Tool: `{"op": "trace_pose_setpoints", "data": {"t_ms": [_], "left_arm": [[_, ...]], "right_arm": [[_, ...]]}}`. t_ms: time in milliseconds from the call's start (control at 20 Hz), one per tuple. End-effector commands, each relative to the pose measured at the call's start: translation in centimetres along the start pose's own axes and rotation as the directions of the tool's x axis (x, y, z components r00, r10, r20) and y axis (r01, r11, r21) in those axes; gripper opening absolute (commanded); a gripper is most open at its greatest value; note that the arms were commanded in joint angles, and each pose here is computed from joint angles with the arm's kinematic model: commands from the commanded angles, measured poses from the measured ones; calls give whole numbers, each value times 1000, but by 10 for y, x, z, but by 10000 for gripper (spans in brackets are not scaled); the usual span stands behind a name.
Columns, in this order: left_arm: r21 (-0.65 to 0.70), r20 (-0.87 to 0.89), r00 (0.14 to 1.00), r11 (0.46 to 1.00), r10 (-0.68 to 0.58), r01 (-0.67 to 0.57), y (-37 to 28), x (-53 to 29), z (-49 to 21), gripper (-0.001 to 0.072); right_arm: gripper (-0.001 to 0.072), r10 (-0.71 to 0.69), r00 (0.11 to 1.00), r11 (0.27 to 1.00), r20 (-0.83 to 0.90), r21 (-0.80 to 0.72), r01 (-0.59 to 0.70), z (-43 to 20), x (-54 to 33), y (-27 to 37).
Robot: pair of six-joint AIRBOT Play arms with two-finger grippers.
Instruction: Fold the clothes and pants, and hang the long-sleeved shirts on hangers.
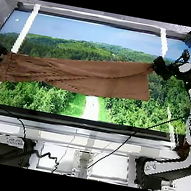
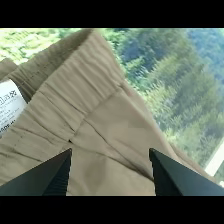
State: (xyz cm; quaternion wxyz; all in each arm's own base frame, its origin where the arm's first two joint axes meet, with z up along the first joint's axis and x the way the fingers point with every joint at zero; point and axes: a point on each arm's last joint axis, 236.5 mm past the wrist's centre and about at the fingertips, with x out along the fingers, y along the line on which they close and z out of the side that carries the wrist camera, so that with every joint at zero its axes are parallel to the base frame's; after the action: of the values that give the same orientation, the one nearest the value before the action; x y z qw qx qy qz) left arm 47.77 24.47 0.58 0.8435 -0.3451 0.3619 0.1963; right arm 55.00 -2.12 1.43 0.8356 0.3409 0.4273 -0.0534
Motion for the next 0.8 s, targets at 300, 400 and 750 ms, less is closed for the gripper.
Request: {"op": "trace_pose_setpoints", "data": {"t_ms": [300,400,750], "left_arm": [[228,219,975,973,-36,-16,-21,-125,59,556],[221,274,961,975,-30,-32,-18,-150,70,556],[194,317,948,979,-6,-59,-3,-170,81,556]], "right_arm": [[15,-78,916,955,-393,-293,-45,-89,-84,8],[15,-90,891,937,-445,-342,-76,-102,-116,15],[14,-96,890,868,-446,-474,-144,-130,-225,37]]}}
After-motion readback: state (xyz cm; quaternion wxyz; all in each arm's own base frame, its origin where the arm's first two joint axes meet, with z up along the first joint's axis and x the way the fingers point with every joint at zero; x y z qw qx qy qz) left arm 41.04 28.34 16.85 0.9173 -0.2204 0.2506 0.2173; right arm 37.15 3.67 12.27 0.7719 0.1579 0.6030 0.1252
